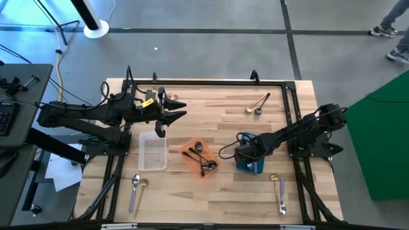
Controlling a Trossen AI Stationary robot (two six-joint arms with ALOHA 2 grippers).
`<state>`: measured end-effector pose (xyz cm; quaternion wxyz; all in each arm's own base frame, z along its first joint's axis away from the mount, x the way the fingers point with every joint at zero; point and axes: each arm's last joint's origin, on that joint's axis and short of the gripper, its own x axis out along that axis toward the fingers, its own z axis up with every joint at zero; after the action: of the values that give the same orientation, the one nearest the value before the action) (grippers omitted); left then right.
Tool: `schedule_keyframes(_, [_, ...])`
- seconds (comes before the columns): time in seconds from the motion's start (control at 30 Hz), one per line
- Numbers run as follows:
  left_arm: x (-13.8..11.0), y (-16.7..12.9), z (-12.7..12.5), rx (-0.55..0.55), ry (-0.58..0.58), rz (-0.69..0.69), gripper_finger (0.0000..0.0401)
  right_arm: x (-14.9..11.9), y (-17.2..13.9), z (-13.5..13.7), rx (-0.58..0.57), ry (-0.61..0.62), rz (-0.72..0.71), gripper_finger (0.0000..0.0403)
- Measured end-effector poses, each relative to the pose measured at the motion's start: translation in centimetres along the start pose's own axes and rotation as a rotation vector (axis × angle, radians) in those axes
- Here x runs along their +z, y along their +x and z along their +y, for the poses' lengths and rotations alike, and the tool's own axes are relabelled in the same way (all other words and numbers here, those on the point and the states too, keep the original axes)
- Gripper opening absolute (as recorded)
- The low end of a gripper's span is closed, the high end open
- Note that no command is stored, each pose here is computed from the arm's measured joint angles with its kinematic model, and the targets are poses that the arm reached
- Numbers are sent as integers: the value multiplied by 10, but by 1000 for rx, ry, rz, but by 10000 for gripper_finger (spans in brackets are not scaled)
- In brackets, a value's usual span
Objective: Sort silverware by color (type)
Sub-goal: Put the top purple spoon into the blue bin, then put the left purple spoon into the blue bin
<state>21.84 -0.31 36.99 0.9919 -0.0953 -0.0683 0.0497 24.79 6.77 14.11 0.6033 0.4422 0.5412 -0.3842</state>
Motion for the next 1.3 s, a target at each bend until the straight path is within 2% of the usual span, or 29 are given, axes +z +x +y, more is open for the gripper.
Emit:
schedule_keyframes(0.37, [0, 0, 0, 0, 0, 0, 138, 0, -1, 0, 0, 0, 0, 41])
schedule_keyframes(0.87, [0, 0, 0, 0, 0, 0, 138, 0, -1, 1, 5, 0, -1, 138])
schedule_keyframes(1.3, [0, 0, 0, 0, 0, 0, 138, 0, -1, 1, 6, 0, -2, 152])
